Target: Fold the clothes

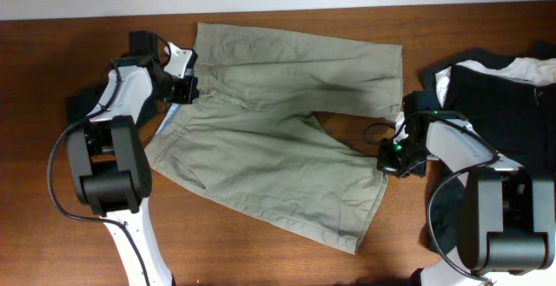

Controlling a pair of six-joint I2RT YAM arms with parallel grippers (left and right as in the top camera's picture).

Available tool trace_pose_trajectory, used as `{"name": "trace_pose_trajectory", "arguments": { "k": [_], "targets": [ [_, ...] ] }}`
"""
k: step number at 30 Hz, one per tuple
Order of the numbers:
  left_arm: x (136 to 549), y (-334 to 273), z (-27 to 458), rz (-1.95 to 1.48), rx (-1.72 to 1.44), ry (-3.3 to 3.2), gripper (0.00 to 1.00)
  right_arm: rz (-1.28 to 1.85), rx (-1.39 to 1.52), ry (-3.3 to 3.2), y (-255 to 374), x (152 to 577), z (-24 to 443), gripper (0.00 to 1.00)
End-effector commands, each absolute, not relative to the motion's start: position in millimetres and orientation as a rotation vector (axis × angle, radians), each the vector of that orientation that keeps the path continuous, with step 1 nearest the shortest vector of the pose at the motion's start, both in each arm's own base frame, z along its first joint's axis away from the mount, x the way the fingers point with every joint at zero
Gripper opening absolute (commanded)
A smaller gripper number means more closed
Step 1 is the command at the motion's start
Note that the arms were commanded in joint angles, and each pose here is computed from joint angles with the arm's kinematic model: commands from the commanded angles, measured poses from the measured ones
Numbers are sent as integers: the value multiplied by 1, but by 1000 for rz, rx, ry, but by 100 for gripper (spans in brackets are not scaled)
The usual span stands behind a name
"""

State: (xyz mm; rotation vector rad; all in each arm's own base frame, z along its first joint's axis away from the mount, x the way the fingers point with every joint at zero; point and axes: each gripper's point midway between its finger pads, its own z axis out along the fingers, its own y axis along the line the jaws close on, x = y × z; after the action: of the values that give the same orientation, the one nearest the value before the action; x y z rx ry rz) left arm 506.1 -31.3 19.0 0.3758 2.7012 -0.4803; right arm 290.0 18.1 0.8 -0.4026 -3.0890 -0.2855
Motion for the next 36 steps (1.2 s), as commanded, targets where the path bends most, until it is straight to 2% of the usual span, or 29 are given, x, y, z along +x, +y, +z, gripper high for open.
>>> {"name": "trace_pose_trajectory", "arguments": {
  "k": [1,6,12,15,16,17,18,19,20,22,23,24,26,29,33,35,36],
  "targets": [
    [524,-23,42,-473,363,2657,0,-240,-415,-3091,14,292,2,4],
    [525,39,34,-160,235,2739,0,-40,-529,-3055,-6,282,0,4],
    [516,53,7,-73,156,2830,0,-30,-504,-3056,-7,281,0,4],
    [518,55,7,-68,131,2825,1,-29,-504,-3053,-7,280,0,4],
    [520,55,9,-69,120,2819,18,-29,-504,-3053,-7,280,0,4],
    [522,56,17,-67,120,2816,19,-28,-503,-3047,-7,279,0,4],
    [525,56,28,-66,120,2813,18,-27,-502,-3044,-7,278,0,4],
    [530,57,45,-63,121,2799,8,-27,-502,-3042,-7,278,0,4],
    [536,58,60,-57,122,2780,2,-27,-502,-3043,-7,278,0,4],
    [530,56,65,-71,123,2803,5,33,-501,-3048,-14,278,0,4],
    [520,52,62,-101,124,2847,20,63,-505,-3053,-18,279,1,37],
    [509,47,61,-145,126,2884,21,65,-518,-3051,-21,280,4,72],
    [489,46,92,-147,131,2913,20,7,-686,-3043,-46,295,42,72],
    [458,44,177,-112,131,2835,24,-177,-683,-3124,-35,305,99,73],
    [406,36,215,-141,52,2897,25,-328,-690,-3214,-16,275,160,74],
    [391,34,215,-163,-21,2951,25,-346,-756,-3253,-12,258,183,73],
    [382,32,204,-177,-38,3003,25,-358,-807,-3267,-10,247,195,69]
  ]
}}
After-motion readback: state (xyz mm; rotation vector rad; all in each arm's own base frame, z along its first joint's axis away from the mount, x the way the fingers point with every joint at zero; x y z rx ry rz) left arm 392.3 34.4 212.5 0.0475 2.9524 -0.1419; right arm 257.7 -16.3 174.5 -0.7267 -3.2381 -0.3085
